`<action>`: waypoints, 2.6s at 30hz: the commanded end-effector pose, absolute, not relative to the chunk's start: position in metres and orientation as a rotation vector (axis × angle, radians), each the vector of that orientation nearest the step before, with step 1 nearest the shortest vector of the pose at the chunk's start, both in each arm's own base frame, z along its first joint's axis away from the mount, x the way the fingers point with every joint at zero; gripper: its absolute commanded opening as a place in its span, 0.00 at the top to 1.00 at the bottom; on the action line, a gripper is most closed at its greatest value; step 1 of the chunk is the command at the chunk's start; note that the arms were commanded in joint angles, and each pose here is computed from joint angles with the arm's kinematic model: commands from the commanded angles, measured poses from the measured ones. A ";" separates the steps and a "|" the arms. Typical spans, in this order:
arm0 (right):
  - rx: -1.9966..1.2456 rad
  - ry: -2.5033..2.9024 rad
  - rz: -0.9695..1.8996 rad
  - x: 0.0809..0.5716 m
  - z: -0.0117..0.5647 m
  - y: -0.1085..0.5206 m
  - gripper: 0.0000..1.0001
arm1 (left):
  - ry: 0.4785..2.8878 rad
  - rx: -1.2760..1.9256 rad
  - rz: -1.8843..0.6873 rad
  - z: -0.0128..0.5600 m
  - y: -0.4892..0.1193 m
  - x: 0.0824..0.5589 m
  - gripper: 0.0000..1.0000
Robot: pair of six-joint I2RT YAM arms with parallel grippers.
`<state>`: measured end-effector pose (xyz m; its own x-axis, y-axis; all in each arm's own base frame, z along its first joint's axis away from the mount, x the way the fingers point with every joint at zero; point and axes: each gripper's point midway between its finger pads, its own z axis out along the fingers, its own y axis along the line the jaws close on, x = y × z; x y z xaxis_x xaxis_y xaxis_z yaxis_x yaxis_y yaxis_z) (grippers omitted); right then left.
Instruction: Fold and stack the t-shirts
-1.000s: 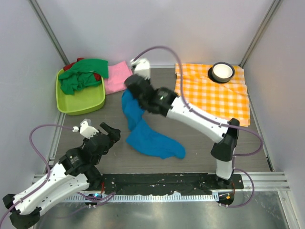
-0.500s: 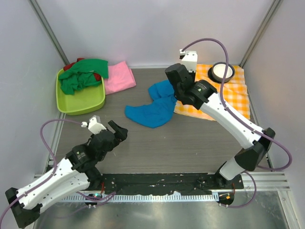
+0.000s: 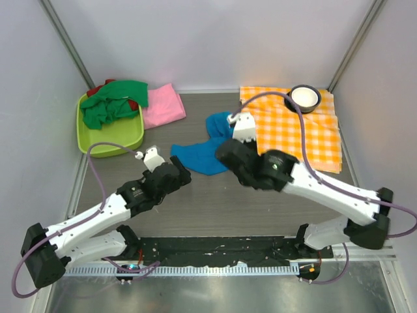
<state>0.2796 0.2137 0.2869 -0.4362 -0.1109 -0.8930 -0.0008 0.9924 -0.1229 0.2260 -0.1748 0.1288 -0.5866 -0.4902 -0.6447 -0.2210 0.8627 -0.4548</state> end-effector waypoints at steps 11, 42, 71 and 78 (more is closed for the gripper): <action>0.098 2.030 -0.043 0.212 0.227 0.159 0.99 | 2.099 -0.454 -0.503 0.172 -0.223 0.276 0.14; 0.157 2.063 -0.059 0.249 0.203 0.159 0.99 | 2.254 -0.321 -0.595 0.107 -0.325 0.317 0.97; 0.170 2.062 -0.118 0.262 0.209 0.149 0.99 | 2.116 -0.197 -0.592 0.157 -0.271 0.115 0.24; 0.215 2.045 -0.136 0.278 0.214 0.146 0.99 | 1.836 -0.285 -0.622 0.274 -0.221 0.156 0.24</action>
